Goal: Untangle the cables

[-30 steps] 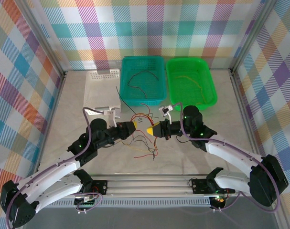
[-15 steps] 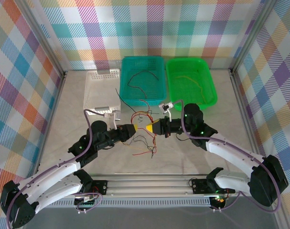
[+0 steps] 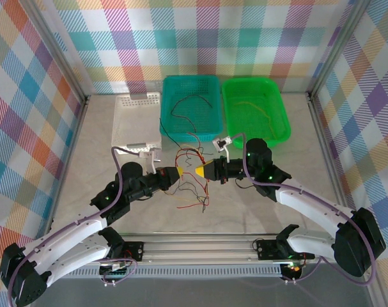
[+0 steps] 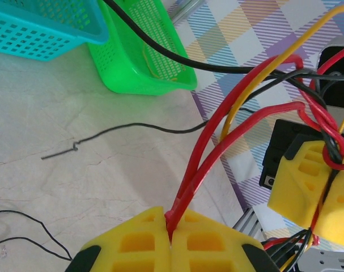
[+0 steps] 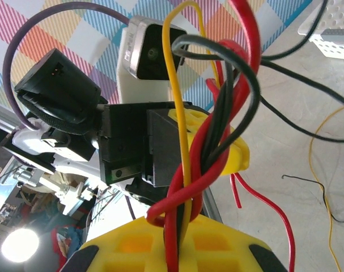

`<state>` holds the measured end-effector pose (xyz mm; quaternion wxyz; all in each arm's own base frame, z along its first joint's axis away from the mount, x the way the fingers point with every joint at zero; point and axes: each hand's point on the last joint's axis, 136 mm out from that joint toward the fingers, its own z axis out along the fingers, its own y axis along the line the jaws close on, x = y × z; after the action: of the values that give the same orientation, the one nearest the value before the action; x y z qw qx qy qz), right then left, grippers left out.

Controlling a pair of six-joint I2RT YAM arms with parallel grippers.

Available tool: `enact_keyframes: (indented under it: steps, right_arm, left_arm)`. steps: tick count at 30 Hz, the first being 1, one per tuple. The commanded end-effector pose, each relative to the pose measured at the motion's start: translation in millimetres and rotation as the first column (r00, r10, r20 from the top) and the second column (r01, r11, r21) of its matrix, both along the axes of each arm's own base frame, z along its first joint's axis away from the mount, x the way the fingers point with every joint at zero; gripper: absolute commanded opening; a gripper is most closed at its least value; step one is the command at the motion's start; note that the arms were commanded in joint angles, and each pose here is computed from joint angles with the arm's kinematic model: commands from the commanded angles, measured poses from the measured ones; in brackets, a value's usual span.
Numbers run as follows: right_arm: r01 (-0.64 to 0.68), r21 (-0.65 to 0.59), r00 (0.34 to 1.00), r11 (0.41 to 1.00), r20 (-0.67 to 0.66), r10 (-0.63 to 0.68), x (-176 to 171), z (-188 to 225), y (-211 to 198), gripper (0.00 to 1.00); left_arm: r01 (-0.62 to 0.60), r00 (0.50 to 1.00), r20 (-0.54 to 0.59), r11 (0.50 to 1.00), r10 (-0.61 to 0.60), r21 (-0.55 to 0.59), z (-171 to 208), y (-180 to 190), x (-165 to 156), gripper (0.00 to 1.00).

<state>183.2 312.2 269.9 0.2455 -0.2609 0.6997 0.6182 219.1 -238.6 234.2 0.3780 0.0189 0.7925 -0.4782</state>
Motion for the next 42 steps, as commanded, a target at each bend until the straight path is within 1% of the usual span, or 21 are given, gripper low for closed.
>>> enact_keyframes:
  steps: [1, 2, 3, 5, 7, 8, 10, 12, 16, 17, 19, 21, 24, 26, 29, 31, 42]
  right_arm:
    - [0.044, -0.026, 0.998, 0.999, 0.033, -0.043, 2.6, 8.1, -4.0, 0.00]
    - [0.076, -0.053, 0.997, 0.996, 0.031, -0.075, 5.7, 3.3, -7.2, 0.00]
    - [0.117, -0.086, 0.993, 0.989, 0.031, -0.115, 10.0, -2.7, -11.6, 0.06]
    - [0.164, -0.141, 0.986, 0.976, 0.040, -0.160, 13.7, -13.1, -18.6, 0.23]
    - [0.182, -0.176, 0.983, 0.968, 0.051, -0.175, 12.3, -18.9, -24.4, 0.49]
    - [0.192, -0.183, 0.981, 0.964, 0.060, -0.184, 11.7, -19.9, -27.5, 0.56]
    - [0.207, -0.193, 0.977, 0.959, 0.085, -0.193, 9.3, -17.9, -33.5, 0.65]
    - [0.241, -0.200, 0.967, 0.950, 0.130, -0.218, 9.1, -12.7, -41.3, 0.70]
    - [0.280, -0.197, 0.944, 0.939, 0.234, -0.232, 6.7, 4.1, -52.1, 0.71]
    - [0.277, -0.194, 0.942, 0.941, 0.247, -0.227, 6.3, 7.0, -52.0, 0.69]
    - [0.247, -0.193, 0.944, 0.950, 0.268, -0.191, 3.5, 15.3, -48.9, 0.61]
    - [0.221, -0.198, 0.948, 0.955, 0.276, -0.162, 2.8, 20.6, -44.9, 0.59]
    - [0.235, -0.220, 0.941, 0.947, 0.294, -0.165, 14.7, 22.2, -39.6, 0.59]
    - [0.242, -0.258, 0.941, 0.935, 0.299, -0.161, 23.4, 18.4, -36.3, 0.58]
    - [0.225, -0.301, 0.949, 0.927, 0.283, -0.139, 31.0, 10.8, -29.9, 0.52]
    - [0.235, -0.319, 0.950, 0.918, 0.278, -0.146, 35.8, 3.9, -29.1, 0.51]
    - [0.220, -0.364, 0.961, 0.905, 0.242, -0.137, 43.3, -18.3, -23.7, 0.47]
  left_arm:
    - [0.003, 0.999, 0.035, 1.000, -0.004, 0.004, 9.9, 3.0, -3.7, 0.00]
    - [-0.004, 1.000, 0.031, 1.000, 0.004, 0.018, 8.9, 5.0, -3.5, 0.00]
    - [-0.011, 1.000, 0.026, 0.999, 0.010, 0.032, 8.4, 7.2, -3.5, 0.00]
    - [-0.019, 1.000, 0.000, 0.998, 0.019, 0.067, 3.0, 10.0, -3.8, 0.00]
    - [-0.020, 0.999, -0.039, 0.994, 0.024, 0.104, -5.0, 11.2, -3.7, 0.00]
    - [-0.016, 0.998, -0.056, 0.992, 0.023, 0.121, -7.8, 10.7, -3.3, 0.00]
    - [0.005, 0.996, -0.084, 0.989, 0.008, 0.151, -11.8, 7.8, -4.0, 0.00]
    - [0.034, 0.995, -0.097, 0.981, -0.016, 0.191, -13.2, 4.4, -3.8, 0.00]
    - [0.104, 0.987, -0.144, 0.950, -0.064, 0.295, -21.1, -2.0, -2.9, 0.00]
    - [0.116, 0.986, -0.147, 0.945, -0.074, 0.306, -20.5, -4.2, -1.8, 0.00]
    - [0.141, 0.982, -0.165, 0.929, -0.088, 0.342, -23.7, -7.0, 0.0, 0.00]
    - [0.149, 0.981, -0.171, 0.919, -0.091, 0.364, -24.7, -7.7, 1.7, 0.00]
    - [0.171, 0.979, -0.170, 0.915, -0.115, 0.365, -22.2, -11.2, 1.4, 0.00]
    - [0.180, 0.978, -0.169, 0.910, -0.124, 0.373, -21.6, -11.9, 0.4, 0.00]
    - [0.177, 0.978, -0.168, 0.909, -0.121, 0.377, -20.5, -10.3, -0.1, 0.00]
    - [0.178, 0.979, -0.162, 0.910, -0.125, 0.375, -18.4, -9.8, -1.3, 0.00]
    - [0.180, 0.980, -0.148, 0.920, -0.136, 0.347, -8.6, -12.7, -2.1, 0.00]
